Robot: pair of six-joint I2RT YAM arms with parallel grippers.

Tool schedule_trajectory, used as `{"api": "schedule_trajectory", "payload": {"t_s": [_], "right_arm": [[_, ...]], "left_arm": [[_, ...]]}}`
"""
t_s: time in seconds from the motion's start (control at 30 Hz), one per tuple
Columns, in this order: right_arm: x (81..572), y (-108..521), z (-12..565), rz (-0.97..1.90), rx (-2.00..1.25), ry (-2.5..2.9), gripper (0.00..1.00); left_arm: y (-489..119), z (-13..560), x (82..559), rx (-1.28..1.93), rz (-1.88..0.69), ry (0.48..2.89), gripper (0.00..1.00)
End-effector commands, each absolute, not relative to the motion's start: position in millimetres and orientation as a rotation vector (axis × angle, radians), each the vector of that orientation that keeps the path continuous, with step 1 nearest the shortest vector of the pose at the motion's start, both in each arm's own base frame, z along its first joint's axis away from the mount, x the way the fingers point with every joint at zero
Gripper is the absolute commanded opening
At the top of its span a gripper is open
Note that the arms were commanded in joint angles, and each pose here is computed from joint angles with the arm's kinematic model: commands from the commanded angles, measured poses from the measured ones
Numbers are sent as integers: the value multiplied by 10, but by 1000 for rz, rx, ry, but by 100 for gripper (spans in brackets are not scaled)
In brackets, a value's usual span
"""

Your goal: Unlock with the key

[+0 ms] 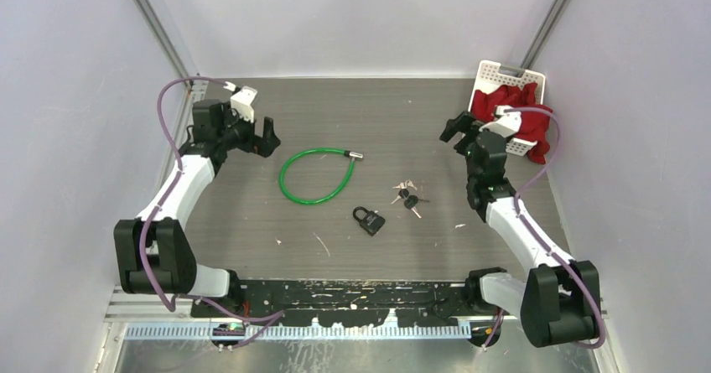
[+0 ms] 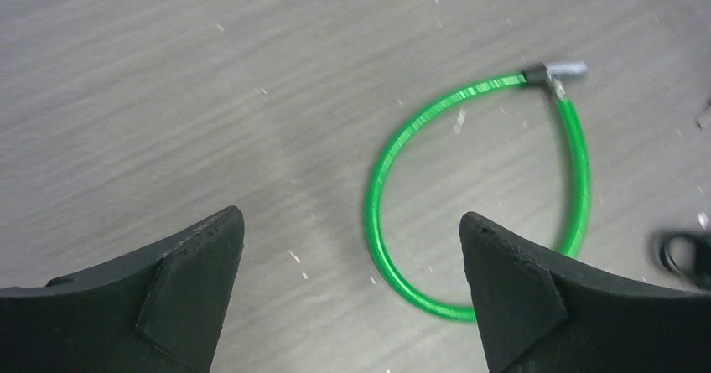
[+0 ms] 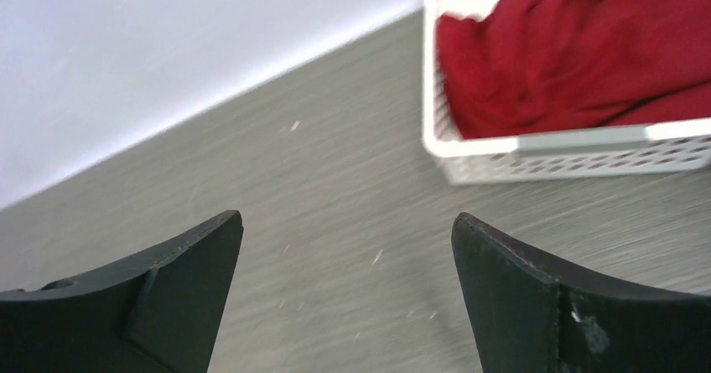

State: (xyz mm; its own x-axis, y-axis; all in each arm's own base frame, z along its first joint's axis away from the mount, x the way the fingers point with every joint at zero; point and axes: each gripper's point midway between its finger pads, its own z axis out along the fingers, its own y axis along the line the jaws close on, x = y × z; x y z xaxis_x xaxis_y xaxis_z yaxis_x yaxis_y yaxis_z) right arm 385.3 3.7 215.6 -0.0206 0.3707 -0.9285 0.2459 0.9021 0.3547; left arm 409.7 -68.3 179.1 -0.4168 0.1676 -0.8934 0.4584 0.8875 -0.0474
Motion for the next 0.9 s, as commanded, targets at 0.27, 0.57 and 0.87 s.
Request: {"api": "schedule_trajectory", "payload": {"t_s": [0.27, 0.57, 0.87], "right_arm": [[3396, 1389, 1188, 216, 101, 2170, 95], [2968, 1500, 536, 224, 58, 2347, 68], [2861, 1450, 309, 190, 30, 2411, 68]], "left_arm": [[-783, 1716, 3308, 658, -490, 2252, 100], [-766, 1713, 3163, 688, -509, 2320, 97], [-834, 1814, 3103, 657, -562, 2320, 97]]}}
